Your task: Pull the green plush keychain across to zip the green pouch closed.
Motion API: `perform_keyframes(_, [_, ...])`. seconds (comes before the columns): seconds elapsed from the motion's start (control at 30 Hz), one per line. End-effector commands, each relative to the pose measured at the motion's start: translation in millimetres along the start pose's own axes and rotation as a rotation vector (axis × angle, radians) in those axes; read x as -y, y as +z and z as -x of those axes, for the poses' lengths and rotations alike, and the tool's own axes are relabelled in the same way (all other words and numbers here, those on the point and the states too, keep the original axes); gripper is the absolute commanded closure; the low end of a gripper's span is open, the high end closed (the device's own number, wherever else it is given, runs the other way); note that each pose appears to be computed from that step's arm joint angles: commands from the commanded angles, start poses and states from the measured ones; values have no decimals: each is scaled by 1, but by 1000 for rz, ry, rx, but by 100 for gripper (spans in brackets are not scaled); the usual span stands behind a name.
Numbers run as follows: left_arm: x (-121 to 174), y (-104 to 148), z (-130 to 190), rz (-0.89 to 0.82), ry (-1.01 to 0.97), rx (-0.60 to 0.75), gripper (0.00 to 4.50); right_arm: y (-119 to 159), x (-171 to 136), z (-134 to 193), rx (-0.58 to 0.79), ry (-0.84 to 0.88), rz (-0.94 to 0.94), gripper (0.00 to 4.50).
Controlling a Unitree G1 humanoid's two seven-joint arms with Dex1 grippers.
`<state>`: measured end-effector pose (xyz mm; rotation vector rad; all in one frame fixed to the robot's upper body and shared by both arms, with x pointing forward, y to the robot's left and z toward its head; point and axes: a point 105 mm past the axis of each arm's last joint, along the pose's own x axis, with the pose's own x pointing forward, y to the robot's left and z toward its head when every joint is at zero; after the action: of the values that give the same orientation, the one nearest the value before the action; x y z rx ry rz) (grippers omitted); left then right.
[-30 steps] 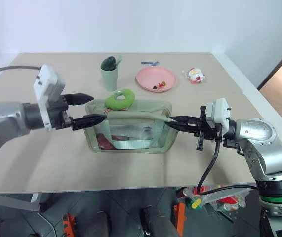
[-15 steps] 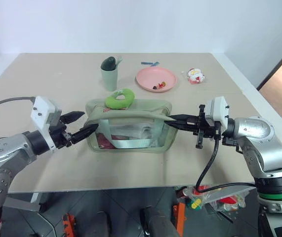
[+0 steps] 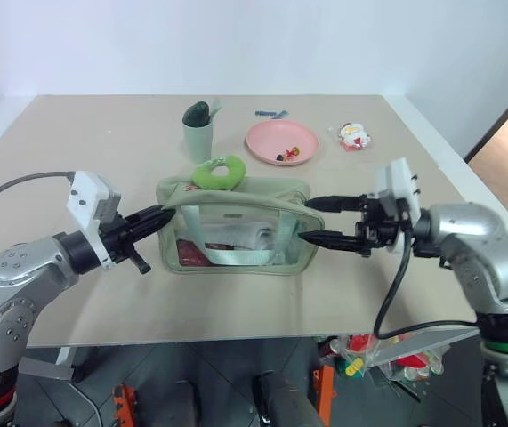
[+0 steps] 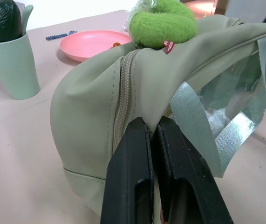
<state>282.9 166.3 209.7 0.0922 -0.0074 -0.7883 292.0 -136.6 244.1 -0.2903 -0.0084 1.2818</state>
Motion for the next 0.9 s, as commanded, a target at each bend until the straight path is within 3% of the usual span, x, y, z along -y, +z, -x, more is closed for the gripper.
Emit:
perform_keyframes(0.03, [5, 5, -2, -10, -24, 26, 450, 45, 0, 11, 60, 32, -17, 3])
perform_keyframes(0.13, [9, 1, -3, -2, -36, 17, 450, 66, 16, 2, 100, 2, -33, 3])
perform_keyframes(0.3, [12, -3, -5, 4, -46, 11, 450, 74, 43, -47, 110, -72, -31, 3])
perform_keyframes(0.43, [18, -4, -8, 2, -56, 13, 450, 68, 59, -88, 79, -119, -85, 3])
perform_keyframes(0.73, [20, -2, -10, -10, -44, 13, 450, 34, 45, -113, -40, -13, -146, 3])
perform_keyframes(0.9, [19, -2, -10, -14, -39, 12, 450, 30, 36, -111, -49, 42, -158, 151])
